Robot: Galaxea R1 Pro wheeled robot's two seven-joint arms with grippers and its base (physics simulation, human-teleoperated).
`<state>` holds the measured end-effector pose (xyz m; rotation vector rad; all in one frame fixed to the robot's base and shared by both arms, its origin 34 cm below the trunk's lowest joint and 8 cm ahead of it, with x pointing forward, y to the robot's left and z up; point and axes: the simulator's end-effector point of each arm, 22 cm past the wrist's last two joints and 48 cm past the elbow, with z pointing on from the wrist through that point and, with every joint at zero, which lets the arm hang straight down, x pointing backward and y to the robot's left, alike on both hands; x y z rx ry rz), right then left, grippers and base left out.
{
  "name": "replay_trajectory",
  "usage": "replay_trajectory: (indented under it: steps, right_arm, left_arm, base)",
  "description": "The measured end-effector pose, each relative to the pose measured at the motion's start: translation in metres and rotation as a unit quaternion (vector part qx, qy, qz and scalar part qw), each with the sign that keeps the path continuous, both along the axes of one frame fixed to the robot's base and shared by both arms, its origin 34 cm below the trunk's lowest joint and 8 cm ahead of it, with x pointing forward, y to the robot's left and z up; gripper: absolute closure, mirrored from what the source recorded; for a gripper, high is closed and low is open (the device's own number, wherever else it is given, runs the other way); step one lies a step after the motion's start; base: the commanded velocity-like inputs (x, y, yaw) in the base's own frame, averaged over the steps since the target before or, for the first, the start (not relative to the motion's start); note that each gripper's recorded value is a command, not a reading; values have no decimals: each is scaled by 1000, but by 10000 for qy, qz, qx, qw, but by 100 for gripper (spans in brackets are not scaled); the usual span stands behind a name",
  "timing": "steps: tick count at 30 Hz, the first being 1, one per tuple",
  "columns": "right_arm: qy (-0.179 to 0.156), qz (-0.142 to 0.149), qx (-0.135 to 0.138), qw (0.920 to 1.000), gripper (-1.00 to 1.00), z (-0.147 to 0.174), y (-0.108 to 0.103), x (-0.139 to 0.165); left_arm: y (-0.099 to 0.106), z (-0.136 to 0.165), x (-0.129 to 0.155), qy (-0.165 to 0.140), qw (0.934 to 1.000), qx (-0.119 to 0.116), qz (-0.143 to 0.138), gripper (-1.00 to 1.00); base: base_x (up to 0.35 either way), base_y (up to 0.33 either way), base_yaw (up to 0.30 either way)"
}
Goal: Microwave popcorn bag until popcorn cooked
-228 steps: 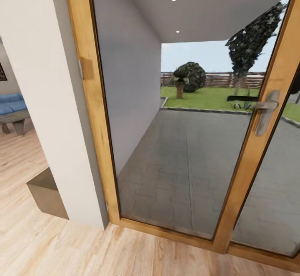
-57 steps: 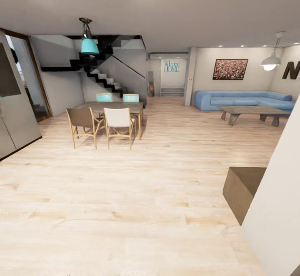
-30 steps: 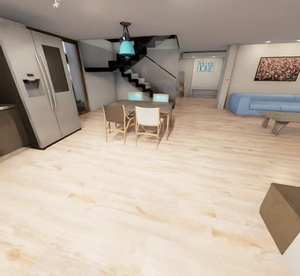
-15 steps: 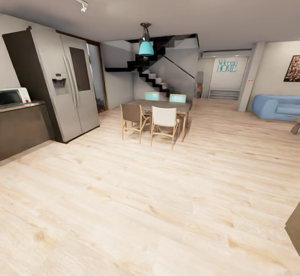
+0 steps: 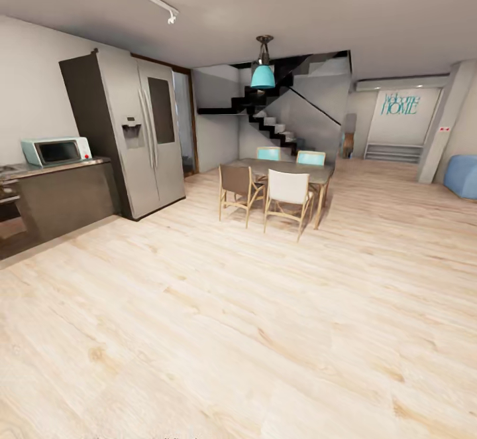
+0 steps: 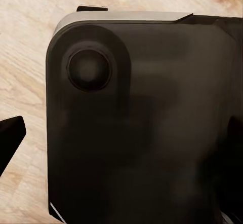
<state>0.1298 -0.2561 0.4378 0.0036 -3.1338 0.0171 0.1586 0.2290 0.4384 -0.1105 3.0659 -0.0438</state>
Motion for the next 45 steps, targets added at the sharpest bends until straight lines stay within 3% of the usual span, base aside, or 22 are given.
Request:
replay_trajectory:
  steps: [45]
  right_arm:
    - [-147,-3,0,9999,-100,0,0,6]
  left_arm:
    - [0,0,0,-2,10000,8,3,-100]
  base:
    - [1,0,274]
